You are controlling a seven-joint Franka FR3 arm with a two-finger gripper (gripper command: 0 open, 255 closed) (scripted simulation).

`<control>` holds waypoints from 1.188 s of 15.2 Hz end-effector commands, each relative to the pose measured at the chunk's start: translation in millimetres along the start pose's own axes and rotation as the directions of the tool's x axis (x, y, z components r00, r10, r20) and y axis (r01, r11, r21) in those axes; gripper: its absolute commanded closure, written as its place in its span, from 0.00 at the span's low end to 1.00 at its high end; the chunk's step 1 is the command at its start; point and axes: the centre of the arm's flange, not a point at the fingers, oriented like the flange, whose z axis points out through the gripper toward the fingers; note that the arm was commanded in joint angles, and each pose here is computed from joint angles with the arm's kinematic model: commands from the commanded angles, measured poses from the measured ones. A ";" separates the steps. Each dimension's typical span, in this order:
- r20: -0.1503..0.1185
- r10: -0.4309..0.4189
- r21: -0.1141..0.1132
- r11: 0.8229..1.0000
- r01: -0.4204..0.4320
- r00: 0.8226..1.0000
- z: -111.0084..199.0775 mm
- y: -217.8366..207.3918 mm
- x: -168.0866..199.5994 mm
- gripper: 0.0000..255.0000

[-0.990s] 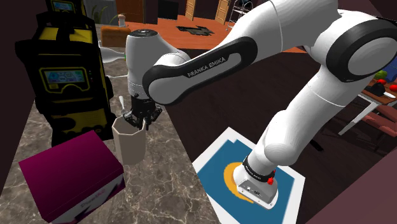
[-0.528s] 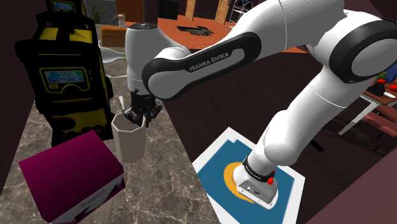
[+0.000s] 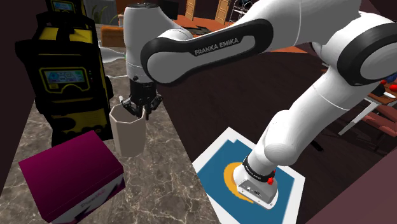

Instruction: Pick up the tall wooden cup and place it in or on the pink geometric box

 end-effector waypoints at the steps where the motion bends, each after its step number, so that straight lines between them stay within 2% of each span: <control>1: 0.000 0.000 0.000 1.000 0.000 1.000 -11.7 0.1 1.0 1.00; 18: 0.000 0.000 0.000 1.000 0.000 1.000 -101.4 -1.2 1.5 1.00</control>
